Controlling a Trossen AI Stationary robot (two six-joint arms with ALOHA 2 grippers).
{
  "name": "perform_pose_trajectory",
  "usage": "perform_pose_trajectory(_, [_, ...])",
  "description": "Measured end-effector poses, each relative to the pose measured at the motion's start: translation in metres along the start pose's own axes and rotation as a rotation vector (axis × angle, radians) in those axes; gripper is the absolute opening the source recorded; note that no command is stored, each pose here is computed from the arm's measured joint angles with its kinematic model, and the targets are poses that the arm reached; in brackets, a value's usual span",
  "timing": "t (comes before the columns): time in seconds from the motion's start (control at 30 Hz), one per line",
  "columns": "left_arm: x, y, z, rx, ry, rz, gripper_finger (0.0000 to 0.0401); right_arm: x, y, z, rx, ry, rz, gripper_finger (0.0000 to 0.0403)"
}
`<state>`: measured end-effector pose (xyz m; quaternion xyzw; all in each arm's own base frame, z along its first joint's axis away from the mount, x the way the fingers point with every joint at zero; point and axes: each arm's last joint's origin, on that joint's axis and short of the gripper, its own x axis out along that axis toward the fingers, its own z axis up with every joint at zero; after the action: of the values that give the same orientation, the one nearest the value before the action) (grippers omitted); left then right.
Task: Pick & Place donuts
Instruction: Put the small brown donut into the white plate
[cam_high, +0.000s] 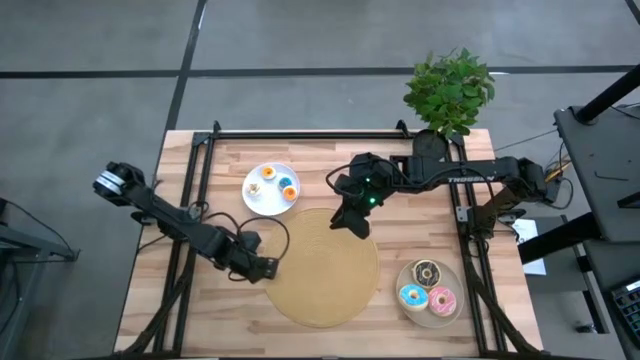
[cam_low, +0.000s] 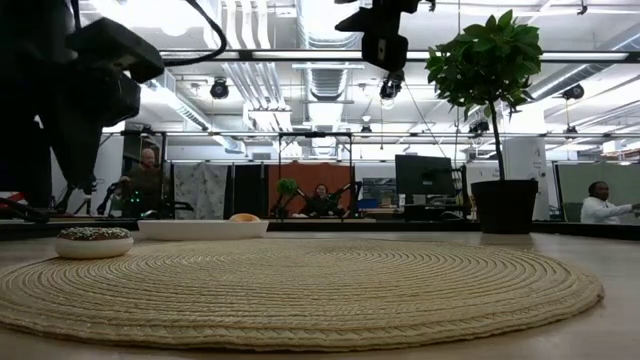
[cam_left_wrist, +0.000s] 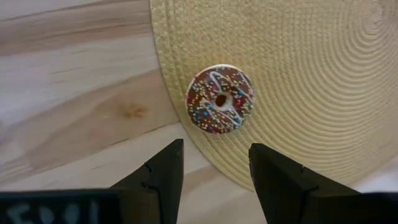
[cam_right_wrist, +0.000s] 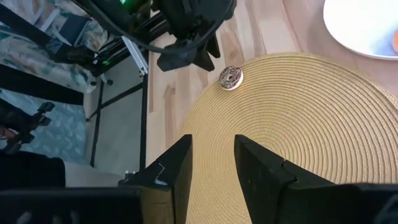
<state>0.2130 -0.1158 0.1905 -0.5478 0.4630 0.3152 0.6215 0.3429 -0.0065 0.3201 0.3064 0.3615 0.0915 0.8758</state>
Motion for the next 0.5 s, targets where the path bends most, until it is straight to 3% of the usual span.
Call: perform_pose_trajectory(0.5, [0.018, 0.0, 0.0, -0.004, -0.036, 0.058, 0.0154, 0.0, 0.0, 0.0, -0.002, -0.011, -0.015, 0.0106])
